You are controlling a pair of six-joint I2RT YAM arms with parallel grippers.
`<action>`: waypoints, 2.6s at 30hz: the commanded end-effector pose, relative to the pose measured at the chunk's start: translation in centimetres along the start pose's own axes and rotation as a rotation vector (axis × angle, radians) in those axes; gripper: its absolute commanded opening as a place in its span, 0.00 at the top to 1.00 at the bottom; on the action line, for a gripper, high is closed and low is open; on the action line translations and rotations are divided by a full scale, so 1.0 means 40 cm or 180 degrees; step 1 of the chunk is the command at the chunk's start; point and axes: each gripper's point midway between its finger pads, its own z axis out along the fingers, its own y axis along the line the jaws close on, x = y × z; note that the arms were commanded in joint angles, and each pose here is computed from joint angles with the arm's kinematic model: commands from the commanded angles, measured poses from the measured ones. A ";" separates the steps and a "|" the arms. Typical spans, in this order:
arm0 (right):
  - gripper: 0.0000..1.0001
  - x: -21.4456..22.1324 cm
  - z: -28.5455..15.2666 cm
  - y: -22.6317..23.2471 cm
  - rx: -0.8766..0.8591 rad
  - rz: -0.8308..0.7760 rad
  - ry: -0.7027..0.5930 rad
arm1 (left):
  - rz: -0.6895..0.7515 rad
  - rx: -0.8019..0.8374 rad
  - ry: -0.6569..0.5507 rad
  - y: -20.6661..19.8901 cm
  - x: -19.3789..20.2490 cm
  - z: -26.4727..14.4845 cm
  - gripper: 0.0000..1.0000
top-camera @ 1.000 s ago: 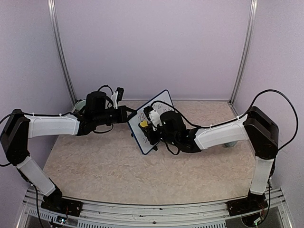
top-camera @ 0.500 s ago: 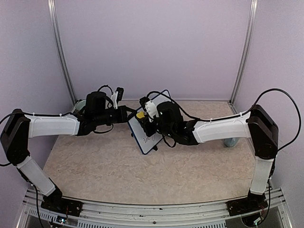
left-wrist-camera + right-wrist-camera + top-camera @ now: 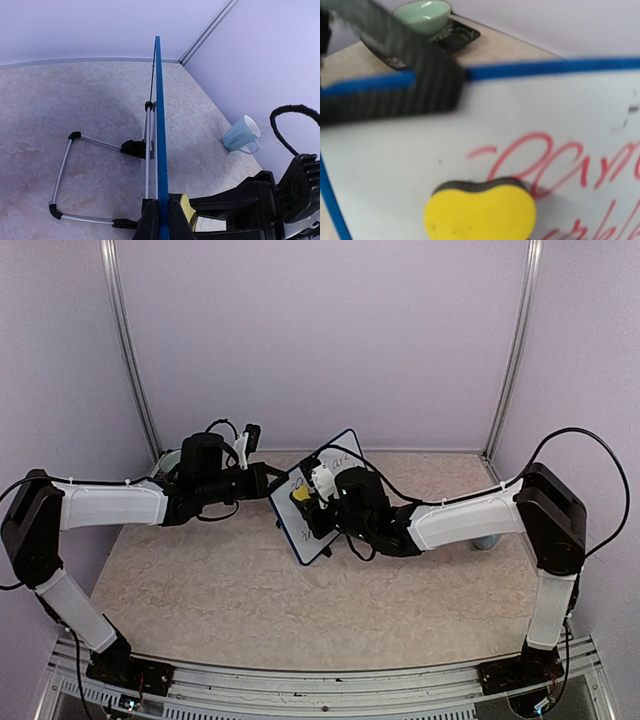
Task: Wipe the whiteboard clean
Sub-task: Erase the whiteboard at the center of the board.
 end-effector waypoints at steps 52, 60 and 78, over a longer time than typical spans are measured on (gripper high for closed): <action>0.83 -0.105 0.004 -0.035 0.0177 0.0070 -0.0162 | -0.0071 0.0354 0.0281 -0.015 0.092 0.006 1.00; 0.83 -0.078 0.008 -0.049 0.0270 0.0065 -0.0061 | -0.0066 0.0338 0.0247 -0.015 0.103 -0.011 1.00; 0.83 -0.002 0.005 -0.001 0.0089 0.0118 0.0127 | -0.0084 0.0462 0.0258 -0.040 0.119 -0.015 1.00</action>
